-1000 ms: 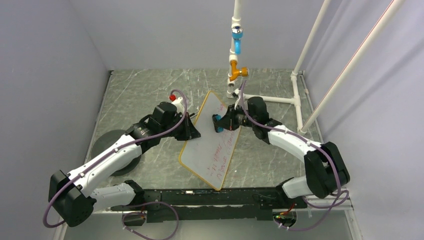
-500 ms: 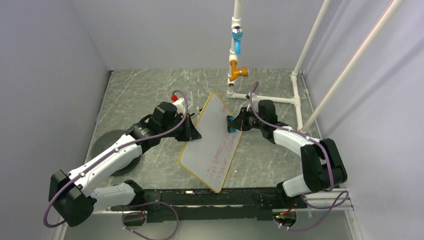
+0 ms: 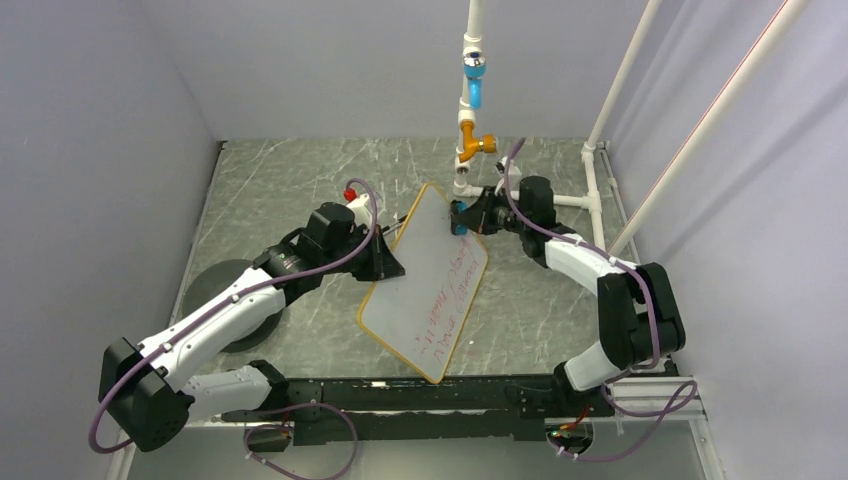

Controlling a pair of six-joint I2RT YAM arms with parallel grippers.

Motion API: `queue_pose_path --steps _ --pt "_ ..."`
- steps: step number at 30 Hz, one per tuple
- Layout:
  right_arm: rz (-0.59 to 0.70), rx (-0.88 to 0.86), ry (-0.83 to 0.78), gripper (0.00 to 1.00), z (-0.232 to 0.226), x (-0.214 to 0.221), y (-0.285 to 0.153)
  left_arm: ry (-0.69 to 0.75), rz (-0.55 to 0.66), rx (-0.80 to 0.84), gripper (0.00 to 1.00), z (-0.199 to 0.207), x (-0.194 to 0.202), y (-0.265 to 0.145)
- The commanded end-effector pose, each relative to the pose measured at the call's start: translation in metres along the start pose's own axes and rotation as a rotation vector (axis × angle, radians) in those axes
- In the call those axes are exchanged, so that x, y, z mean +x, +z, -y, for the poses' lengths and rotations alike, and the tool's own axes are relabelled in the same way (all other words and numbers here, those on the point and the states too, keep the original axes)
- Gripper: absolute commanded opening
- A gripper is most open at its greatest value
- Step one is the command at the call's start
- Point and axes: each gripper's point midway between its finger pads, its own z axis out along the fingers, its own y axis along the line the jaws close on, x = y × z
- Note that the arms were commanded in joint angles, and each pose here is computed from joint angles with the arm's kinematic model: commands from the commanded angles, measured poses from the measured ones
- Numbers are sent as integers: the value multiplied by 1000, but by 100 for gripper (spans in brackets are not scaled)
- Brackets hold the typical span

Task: Erase the whiteboard
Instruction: Erase the whiteboard at the center of the board.

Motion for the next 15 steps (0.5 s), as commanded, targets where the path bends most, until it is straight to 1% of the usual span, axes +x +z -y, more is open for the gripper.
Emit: queue_pose_path --steps 1,4,5,7,9,10,12,15 --pt "-38 36 -35 0 16 22 -13 98 60 155 0 37 -18 -5" --pt "-94 -58 -52 0 -13 48 -21 100 51 160 0 38 -18 -3" --pt "-96 -97 -66 0 -27 51 -23 103 50 163 0 39 -19 -2" --pt "-77 -165 -109 0 -55 47 -23 102 48 162 0 39 -19 -2" --pt "-26 -202 -132 0 -75 27 -20 102 45 160 0 38 -18 -1" --pt "-4 -206 -124 0 -78 16 -16 101 42 161 0 38 -17 -1" --pt "27 -158 -104 0 -68 -5 -4 102 41 164 0 39 -17 -1" --pt "48 -41 -43 0 -31 -30 8 104 38 163 0 38 -15 -3"
